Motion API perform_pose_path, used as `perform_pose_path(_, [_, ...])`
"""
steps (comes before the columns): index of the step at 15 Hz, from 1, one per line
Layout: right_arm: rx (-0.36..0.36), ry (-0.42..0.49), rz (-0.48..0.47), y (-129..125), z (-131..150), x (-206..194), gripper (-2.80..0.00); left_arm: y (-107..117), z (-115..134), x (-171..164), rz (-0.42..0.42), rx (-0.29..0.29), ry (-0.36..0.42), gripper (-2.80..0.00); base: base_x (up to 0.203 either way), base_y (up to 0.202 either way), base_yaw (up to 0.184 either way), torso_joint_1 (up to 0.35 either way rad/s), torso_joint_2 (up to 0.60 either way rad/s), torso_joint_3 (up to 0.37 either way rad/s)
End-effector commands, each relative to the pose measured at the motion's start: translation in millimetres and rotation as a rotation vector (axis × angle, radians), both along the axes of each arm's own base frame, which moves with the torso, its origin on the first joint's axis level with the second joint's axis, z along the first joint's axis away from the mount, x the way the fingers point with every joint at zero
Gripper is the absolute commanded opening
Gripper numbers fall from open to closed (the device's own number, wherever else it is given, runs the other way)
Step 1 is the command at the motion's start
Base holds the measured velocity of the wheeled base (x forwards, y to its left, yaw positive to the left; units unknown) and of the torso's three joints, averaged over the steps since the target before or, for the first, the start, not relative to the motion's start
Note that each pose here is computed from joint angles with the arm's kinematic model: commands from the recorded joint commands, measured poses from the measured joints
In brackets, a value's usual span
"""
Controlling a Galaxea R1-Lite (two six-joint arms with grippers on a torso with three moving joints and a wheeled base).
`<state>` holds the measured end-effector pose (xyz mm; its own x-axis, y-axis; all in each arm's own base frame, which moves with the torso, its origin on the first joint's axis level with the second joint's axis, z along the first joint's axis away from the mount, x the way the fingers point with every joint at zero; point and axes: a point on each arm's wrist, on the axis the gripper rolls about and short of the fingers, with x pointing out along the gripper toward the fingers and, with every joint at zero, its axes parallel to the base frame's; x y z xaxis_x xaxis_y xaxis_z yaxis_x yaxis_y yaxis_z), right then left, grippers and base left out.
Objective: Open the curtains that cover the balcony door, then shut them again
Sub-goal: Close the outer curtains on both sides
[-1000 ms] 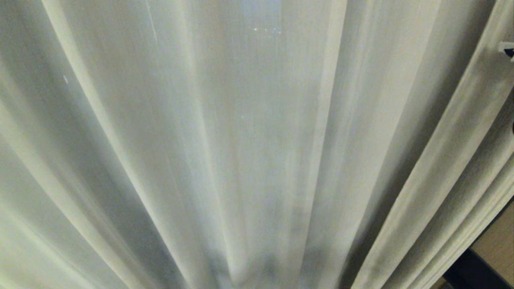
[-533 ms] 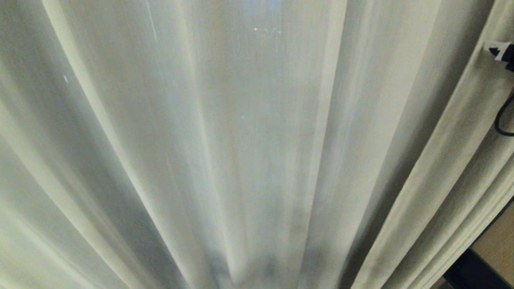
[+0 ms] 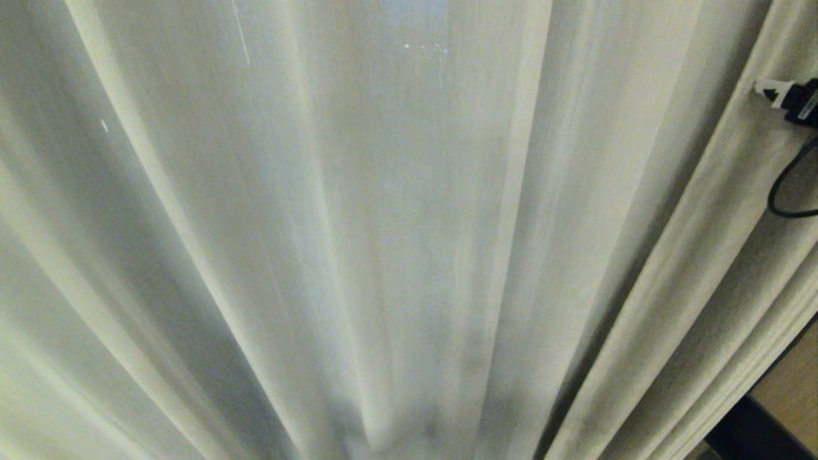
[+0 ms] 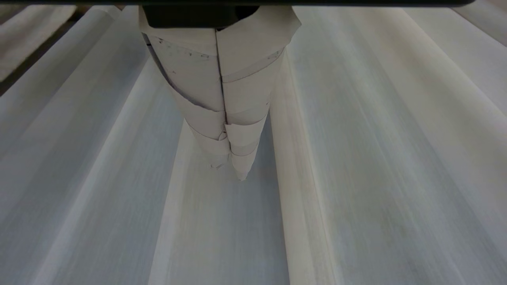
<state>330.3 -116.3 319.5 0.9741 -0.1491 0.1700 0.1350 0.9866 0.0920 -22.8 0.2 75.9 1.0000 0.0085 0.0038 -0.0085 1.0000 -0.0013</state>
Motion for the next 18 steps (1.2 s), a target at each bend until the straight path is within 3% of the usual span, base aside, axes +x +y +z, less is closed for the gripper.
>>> perform_pose_path(1, [-0.002,-0.006,0.002,-1,-1,3,-2.80,0,0,0,0.001,0.000,-0.001,-2.80,0.000,0.000,0.000,0.000,0.00,0.000])
perform_pose_path(14, [0.061,-0.110,0.058,12,30,-27,-2.80,0,0,0,0.001,0.000,-0.001,-2.80,0.000,0.000,0.000,0.000,0.00,0.000])
perform_pose_path(18, [0.046,-0.168,0.136,40,50,-49,-2.80,0,0,0,0.001,0.000,-0.001,-2.80,0.000,0.000,0.000,0.000,0.00,0.000])
